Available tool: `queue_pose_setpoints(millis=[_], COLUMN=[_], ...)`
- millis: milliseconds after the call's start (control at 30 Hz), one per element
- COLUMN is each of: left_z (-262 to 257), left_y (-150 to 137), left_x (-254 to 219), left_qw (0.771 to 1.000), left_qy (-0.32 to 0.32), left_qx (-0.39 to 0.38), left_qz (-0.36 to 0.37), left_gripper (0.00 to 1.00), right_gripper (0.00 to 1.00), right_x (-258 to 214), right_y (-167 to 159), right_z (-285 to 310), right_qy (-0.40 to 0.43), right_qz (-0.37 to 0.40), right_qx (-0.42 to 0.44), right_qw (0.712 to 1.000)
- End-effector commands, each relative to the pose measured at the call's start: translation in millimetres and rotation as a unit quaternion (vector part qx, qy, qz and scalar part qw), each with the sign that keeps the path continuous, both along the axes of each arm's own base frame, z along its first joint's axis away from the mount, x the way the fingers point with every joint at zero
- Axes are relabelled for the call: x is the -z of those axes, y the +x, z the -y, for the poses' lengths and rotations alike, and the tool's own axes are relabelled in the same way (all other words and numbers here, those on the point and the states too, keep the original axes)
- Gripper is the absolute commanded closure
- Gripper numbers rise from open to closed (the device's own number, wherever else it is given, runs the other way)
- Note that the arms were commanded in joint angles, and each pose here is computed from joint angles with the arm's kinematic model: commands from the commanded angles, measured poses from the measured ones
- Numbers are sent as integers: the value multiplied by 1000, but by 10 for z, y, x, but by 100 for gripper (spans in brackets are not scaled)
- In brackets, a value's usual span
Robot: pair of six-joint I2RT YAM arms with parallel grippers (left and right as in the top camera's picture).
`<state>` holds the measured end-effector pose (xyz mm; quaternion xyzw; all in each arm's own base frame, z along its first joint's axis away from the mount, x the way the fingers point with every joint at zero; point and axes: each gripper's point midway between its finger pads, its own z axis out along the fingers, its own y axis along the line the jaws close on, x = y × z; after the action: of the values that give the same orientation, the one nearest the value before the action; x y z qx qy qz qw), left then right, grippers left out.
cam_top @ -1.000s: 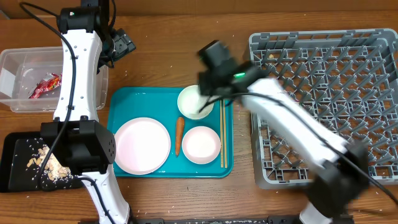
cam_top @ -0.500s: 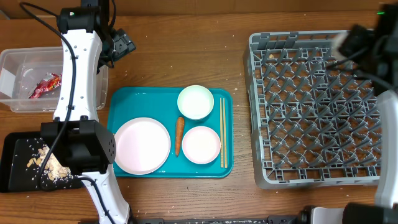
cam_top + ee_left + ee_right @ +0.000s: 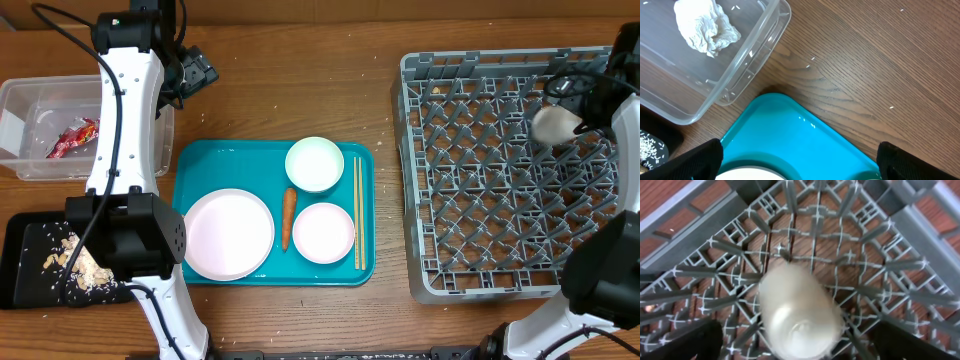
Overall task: Sort waste into correct bins and load items into the dishwasher
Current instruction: 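Lift the white cup and place it upside down in the rack, then move the right gripper back and grasp the white bowl rim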
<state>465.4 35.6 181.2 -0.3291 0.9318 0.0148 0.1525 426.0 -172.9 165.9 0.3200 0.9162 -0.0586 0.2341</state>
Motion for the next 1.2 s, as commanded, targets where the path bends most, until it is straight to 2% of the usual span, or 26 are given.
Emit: queue_pose_setpoints(millis=[0,133,267,333,400,433,500,700,1033,1167], left_z=[34,34,34,34,34,34,34,34,34,34], left_y=[-31,-30,-30,-30,-30,-30,-30,-30,-30,-30], left_x=[-160,-160,-160,-160,-160,-160,-160,-160,-160,-160], left_qw=[1000,1000,1000,1000,1000,1000,1000,1000,1000,1000], left_qy=[-1,-1,-1,-1,-1,-1,-1,-1,-1,-1], left_qx=[-1,-1,-1,-1,-1,-1,-1,-1,-1,-1], left_qz=[18,19,19,19,19,19,19,19,19,19], left_gripper=[0,0,0,0,0,0,0,0,0,0], right_gripper=[0,0,0,0,0,0,0,0,19,25], right_x=[-271,-578,-1038,-1260,-1486,-1529,-1508,-1067,211,641], right_y=[6,-59,-88,-103,-153,-178,-211,-303,-491,-551], right_z=[-98,-269,-821,-1263,-1866,-2105,-2439,-3441,-5001,-5258], right_qy=[6,16,79,140,206,223,231,185,113,89], right_qz=[31,54,115,152,182,184,173,108,13,-9], right_qx=[-12,-28,-102,-167,-269,-303,-340,-431,-540,-556], right_qw=[999,998,985,964,923,908,895,877,834,826])
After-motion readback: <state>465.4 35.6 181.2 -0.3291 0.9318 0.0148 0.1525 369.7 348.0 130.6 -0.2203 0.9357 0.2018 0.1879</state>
